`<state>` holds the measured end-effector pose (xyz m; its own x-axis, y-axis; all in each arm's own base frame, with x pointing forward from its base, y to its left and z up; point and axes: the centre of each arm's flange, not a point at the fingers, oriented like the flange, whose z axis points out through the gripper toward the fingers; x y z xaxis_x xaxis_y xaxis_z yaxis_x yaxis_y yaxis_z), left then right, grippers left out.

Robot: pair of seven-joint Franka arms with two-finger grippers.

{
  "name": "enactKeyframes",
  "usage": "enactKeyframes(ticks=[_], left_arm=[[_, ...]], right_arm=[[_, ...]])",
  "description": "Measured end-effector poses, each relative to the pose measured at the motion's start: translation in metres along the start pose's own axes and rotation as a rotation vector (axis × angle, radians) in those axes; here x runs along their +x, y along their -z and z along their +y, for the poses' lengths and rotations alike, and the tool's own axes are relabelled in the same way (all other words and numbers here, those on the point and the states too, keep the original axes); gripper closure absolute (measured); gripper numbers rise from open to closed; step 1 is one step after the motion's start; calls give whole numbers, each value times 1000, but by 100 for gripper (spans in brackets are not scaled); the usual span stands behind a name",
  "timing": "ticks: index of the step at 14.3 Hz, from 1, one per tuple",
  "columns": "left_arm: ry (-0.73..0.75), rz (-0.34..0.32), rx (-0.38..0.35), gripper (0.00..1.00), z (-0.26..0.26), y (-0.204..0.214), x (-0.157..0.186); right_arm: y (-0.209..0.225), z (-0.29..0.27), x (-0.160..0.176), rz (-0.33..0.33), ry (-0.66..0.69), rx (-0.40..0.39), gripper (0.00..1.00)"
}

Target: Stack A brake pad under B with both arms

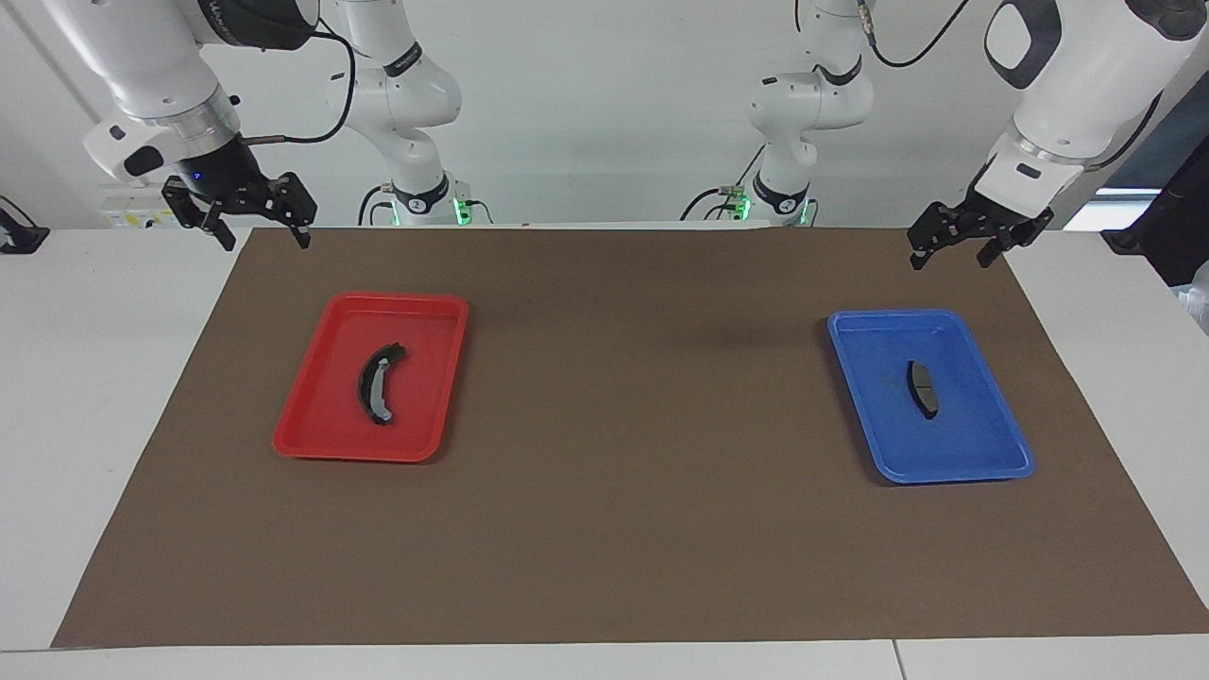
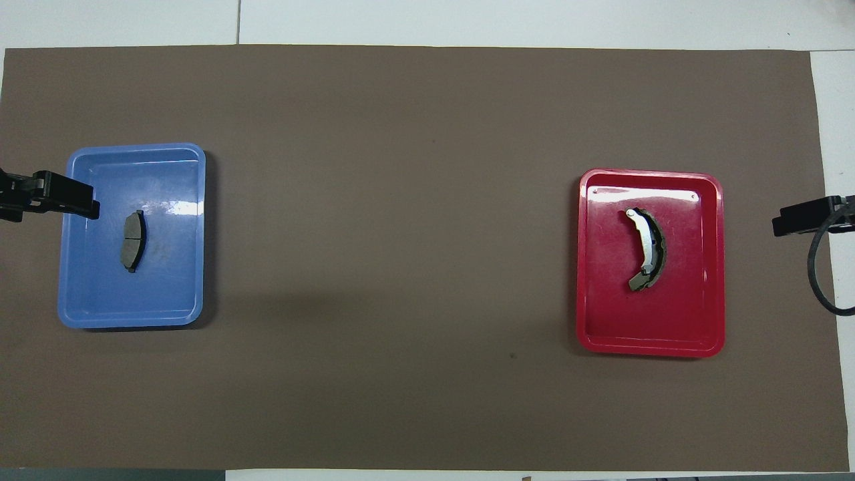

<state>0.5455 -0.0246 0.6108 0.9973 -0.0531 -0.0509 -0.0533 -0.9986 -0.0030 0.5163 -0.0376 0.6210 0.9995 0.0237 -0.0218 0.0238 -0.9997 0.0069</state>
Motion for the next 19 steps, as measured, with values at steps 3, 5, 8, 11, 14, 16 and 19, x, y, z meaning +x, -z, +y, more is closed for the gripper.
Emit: enactKeyframes(ticks=[3, 5, 8, 11, 14, 16, 19], left_arm=[[0, 0, 1, 0, -1, -1, 0], [0, 1, 1, 0, -1, -1, 0], [0, 2, 1, 0, -1, 0, 0], [1, 3, 1, 0, -2, 0, 0], [13, 6, 2, 0, -13, 0, 0], [13, 24, 2, 0, -19, -3, 2], [24, 62, 4, 0, -31, -23, 6]], right_arm=[[0, -1, 0, 0, 2, 0, 0], [0, -3, 0, 0, 6, 0, 0], [0, -6, 1, 0, 12, 0, 0], [0, -8, 1, 0, 15, 0, 0], [0, -8, 1, 0, 15, 0, 0], [0, -8, 1, 0, 16, 0, 0], [-1, -9, 1, 0, 17, 0, 0]])
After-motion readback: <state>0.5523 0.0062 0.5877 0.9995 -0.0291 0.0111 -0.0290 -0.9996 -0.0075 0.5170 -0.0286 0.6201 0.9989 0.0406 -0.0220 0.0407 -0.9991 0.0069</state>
